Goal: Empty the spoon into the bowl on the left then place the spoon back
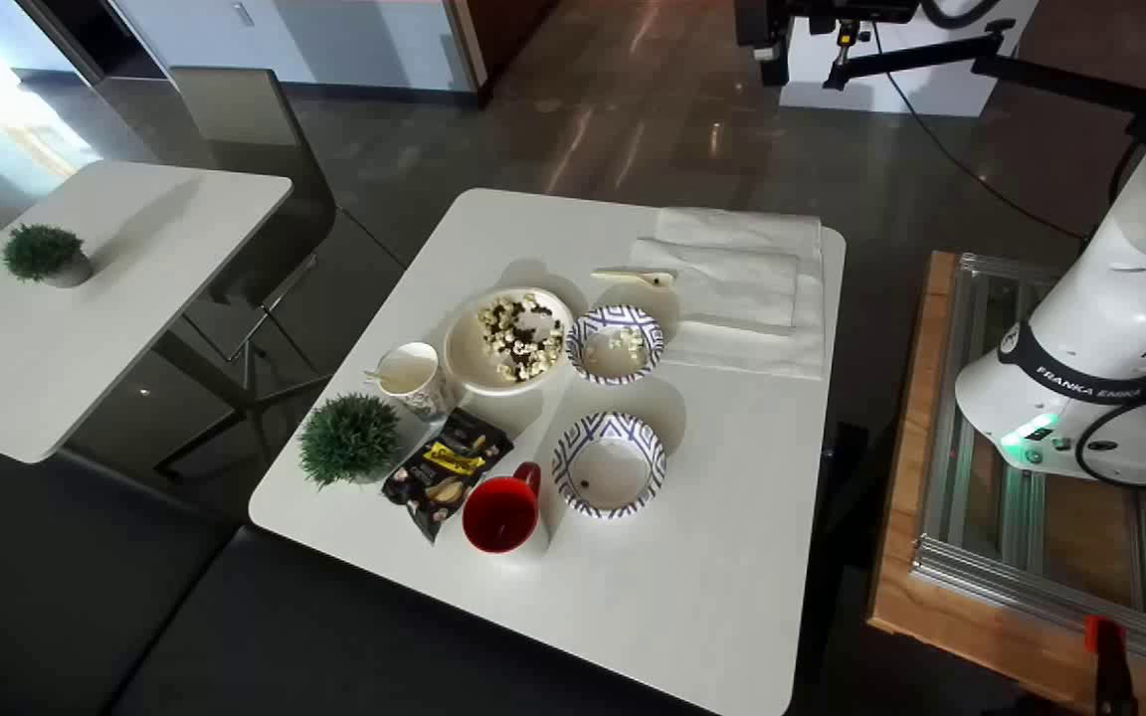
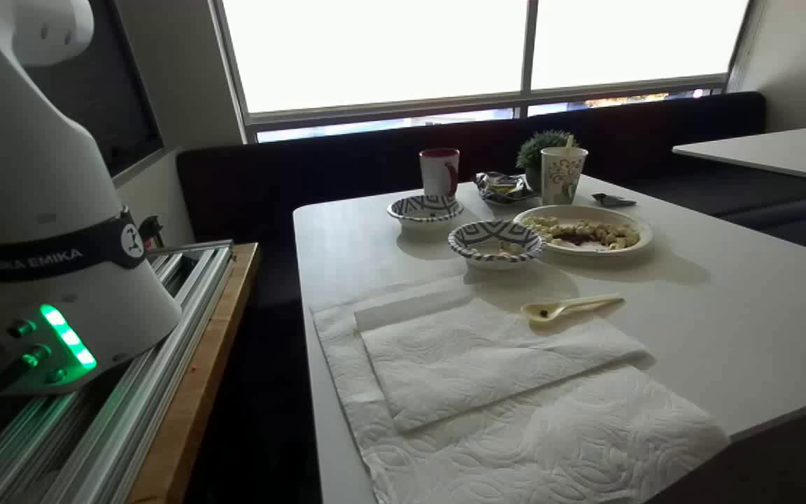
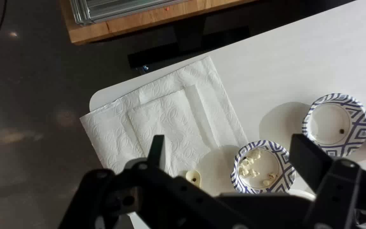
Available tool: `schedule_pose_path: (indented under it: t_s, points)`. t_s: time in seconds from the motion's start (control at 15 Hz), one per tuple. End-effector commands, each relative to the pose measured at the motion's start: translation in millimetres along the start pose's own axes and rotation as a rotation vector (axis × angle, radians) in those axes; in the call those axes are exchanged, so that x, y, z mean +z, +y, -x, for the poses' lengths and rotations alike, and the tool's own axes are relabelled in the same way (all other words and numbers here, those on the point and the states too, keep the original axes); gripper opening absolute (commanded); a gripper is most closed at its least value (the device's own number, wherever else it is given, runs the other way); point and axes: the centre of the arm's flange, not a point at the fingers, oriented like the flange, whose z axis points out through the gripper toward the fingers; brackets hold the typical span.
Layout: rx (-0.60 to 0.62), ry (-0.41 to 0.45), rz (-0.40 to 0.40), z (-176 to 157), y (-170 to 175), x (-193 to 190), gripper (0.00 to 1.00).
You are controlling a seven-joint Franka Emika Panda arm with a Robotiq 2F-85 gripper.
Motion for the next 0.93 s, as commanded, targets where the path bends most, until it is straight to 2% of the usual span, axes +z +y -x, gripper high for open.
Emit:
schedule_pose_path:
  t_s: [0.0,0.4,0.6,0.87]
  points:
    - [0.0,0.0,0.0,0,0,0,1.0]
    - [0.0,0.0,0.0,0,0,0,1.0]
    - [-0.01,-0.007,-0.01,-29,1,13,1.0]
    - [-0.07,-0.014,-0.014,-85,3,49,1.0]
